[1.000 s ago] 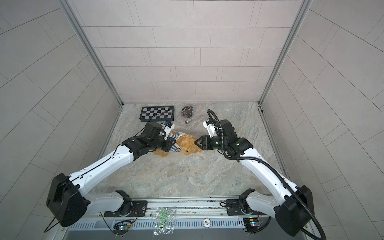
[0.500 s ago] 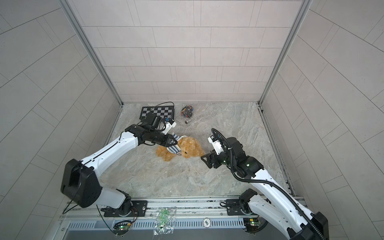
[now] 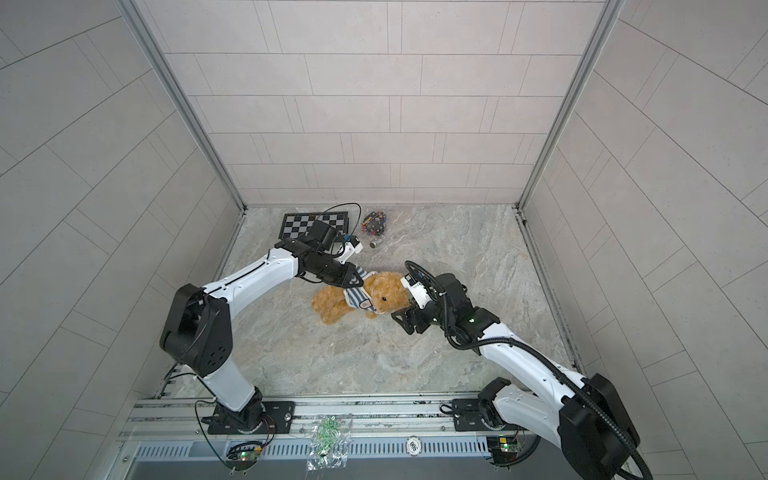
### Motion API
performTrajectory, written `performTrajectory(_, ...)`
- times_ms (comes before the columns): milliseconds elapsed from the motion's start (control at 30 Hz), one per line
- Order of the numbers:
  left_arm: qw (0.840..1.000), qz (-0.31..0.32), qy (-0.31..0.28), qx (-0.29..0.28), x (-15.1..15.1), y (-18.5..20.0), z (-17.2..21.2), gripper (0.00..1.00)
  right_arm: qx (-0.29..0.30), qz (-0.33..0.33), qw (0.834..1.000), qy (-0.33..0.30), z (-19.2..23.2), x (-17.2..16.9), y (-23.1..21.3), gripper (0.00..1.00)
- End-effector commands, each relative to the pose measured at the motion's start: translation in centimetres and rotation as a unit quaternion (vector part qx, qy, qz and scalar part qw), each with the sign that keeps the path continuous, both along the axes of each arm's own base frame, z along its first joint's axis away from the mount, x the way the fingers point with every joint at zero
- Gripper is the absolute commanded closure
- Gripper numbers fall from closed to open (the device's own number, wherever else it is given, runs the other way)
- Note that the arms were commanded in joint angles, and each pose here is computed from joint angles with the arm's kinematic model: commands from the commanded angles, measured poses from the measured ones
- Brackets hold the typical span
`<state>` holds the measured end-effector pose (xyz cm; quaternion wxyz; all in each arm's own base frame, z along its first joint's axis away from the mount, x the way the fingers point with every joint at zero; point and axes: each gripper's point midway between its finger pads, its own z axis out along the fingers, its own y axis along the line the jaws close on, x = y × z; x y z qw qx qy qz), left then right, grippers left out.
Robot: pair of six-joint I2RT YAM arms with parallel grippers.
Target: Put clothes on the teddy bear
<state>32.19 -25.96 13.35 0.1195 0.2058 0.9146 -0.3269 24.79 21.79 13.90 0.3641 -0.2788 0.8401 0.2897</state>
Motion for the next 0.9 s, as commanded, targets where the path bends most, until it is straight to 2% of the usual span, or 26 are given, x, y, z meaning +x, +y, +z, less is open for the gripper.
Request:
performTrajectory(0,1.000,0.000,-0.011,0.006,1.3,0.0,0.3,0.94,-0.004,0.001,0.999,-0.048,1.0,1.9,0.5,0.24)
performTrajectory(233,0.999,0.000,-0.022,0.038,3.6,0.4,-0.3,0.85,-0.001,-0.038,0.998,-0.045,-0.9,5.2,0.1,0.36)
performTrajectory(400,0.996,0.031,-0.046,0.073,5.9,1.4,-0.6,0.63,0.005,-0.046,0.998,-0.042,-1.1,6.3,0.2,0.41)
performTrajectory(500,0.993,0.054,-0.066,0.085,7.2,2.0,-0.2,0.40,0.005,-0.053,0.998,-0.035,-1.7,6.7,-0.1,0.42)
performTrajectory(567,0.991,0.066,-0.079,0.084,7.7,2.1,0.4,0.30,0.004,-0.059,0.998,-0.033,-2.0,7.0,-0.3,0.43)
performTrajectory(767,0.984,0.091,-0.117,0.095,7.7,3.3,2.8,0.08,-0.001,-0.084,0.996,-0.038,-1.4,8.7,-0.9,0.45)
performTrajectory(867,0.982,0.098,-0.129,0.095,7.1,3.9,3.7,0.01,-0.009,-0.087,0.996,-0.029,-1.9,9.4,-1.0,0.47)
